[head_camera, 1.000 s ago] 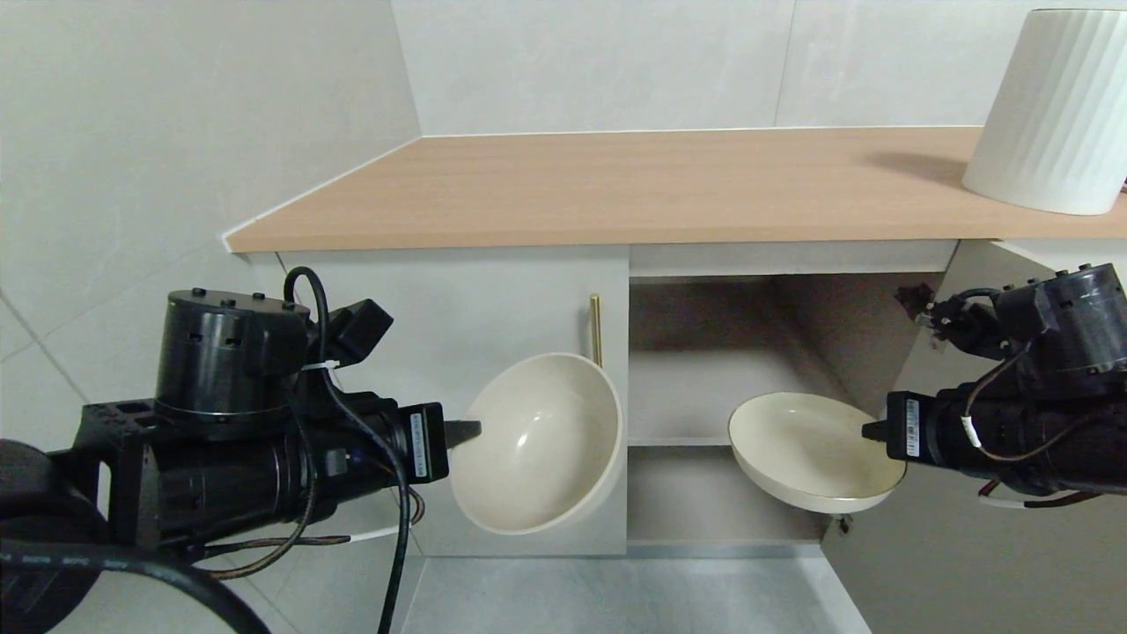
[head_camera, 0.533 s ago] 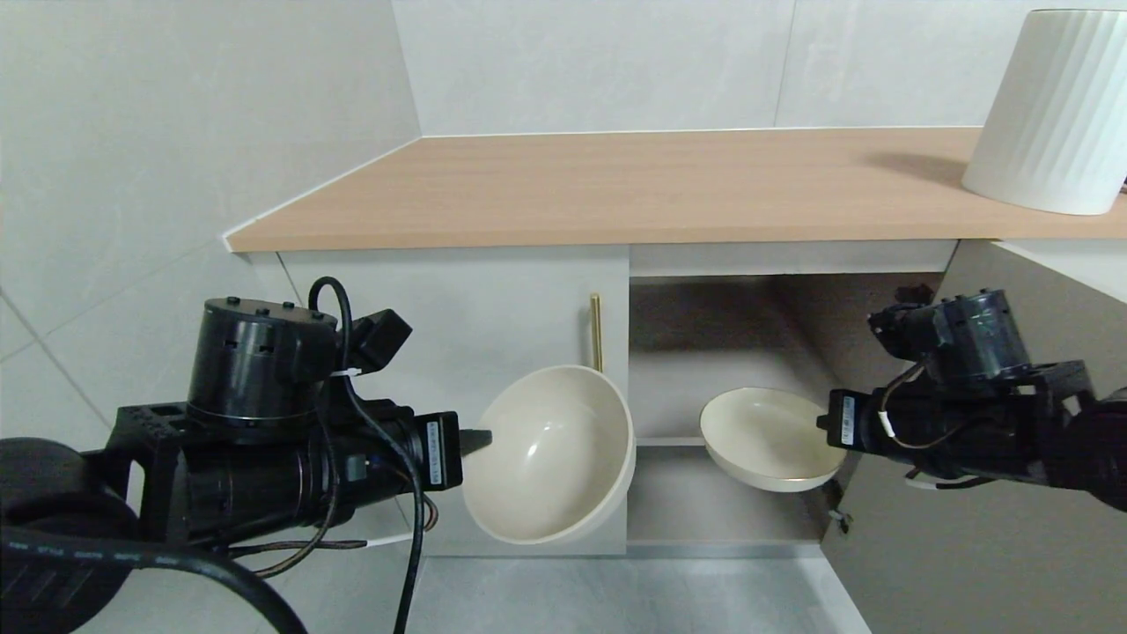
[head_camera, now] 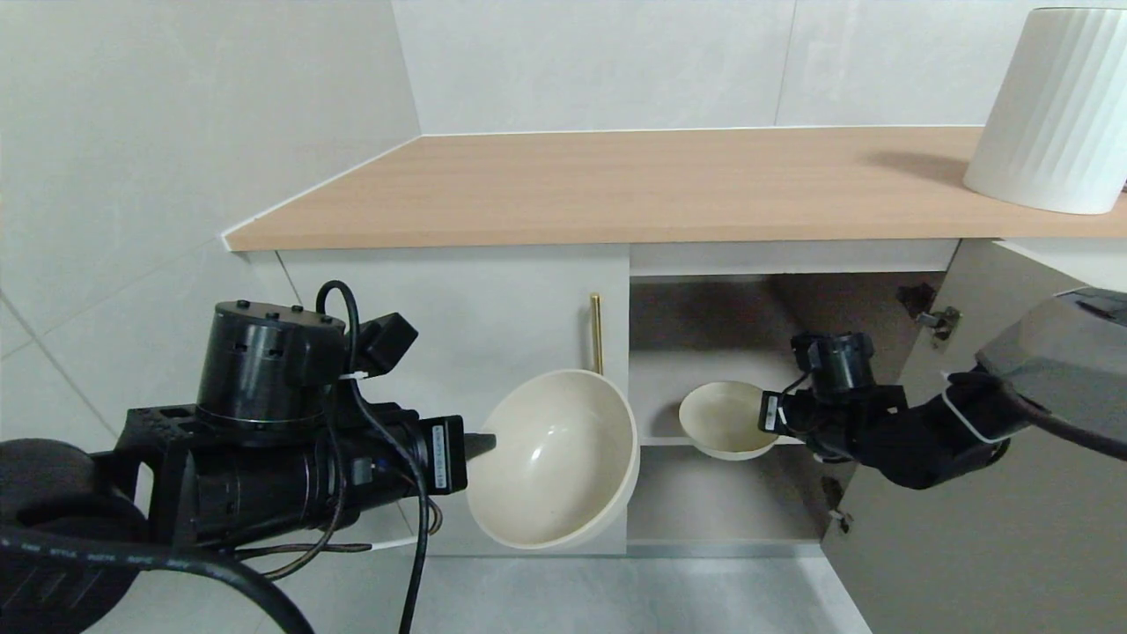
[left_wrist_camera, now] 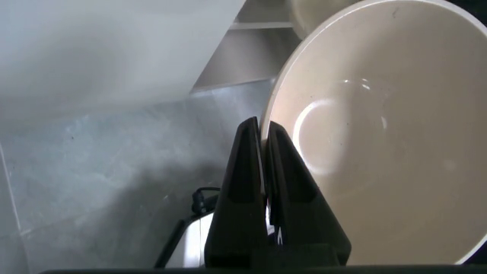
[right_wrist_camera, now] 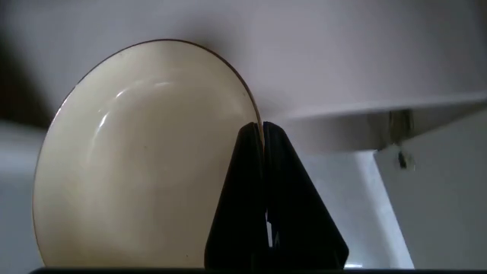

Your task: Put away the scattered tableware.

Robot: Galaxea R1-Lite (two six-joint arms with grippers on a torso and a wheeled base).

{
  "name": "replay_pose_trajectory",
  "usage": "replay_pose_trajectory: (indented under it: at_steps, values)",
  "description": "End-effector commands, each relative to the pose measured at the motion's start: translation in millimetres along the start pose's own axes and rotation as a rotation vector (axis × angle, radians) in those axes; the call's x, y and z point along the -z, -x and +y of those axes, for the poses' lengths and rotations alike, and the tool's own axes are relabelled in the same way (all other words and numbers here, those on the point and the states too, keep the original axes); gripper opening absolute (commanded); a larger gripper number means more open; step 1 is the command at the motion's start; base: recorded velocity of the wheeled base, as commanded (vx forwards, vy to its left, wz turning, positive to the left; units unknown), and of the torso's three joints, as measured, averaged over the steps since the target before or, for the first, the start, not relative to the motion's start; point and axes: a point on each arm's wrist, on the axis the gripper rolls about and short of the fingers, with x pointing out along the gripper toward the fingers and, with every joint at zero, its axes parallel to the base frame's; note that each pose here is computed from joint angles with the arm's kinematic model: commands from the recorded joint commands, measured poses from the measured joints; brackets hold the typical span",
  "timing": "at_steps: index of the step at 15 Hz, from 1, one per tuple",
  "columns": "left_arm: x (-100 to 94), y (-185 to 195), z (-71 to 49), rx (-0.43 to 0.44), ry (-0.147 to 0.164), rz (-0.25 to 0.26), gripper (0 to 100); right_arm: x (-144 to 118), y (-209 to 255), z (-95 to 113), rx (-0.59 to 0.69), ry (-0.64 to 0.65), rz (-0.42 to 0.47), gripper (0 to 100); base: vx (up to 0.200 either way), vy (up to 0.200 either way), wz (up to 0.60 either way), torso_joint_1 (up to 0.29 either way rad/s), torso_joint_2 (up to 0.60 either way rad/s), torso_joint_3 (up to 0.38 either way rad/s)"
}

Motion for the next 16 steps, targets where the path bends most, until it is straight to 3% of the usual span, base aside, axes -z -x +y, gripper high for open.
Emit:
replay_pose_trajectory:
  at_steps: [1,4,16]
  values:
    - [0.6,-1.8,0.5,-0.003,0.002,0.005,0,13.7,-32.3,-6.5,0.037,-0.001,0.03,0,0.0,0.0,0.0,0.0,0.0,0.0]
    - [1.8,-4.8,1.5,-0.007,0.003,0.015,0,13.0,-61.3,-17.3,0.141,-0.016,-0.005,0,0.0,0.0,0.0,0.0,0.0,0.0]
    - [4.4,-8.4,0.2,-0.009,-0.001,0.028,0,7.0,-106.6,-18.5,0.202,-0.042,-0.089,0,0.0,0.0,0.0,0.0,0.0,0.0]
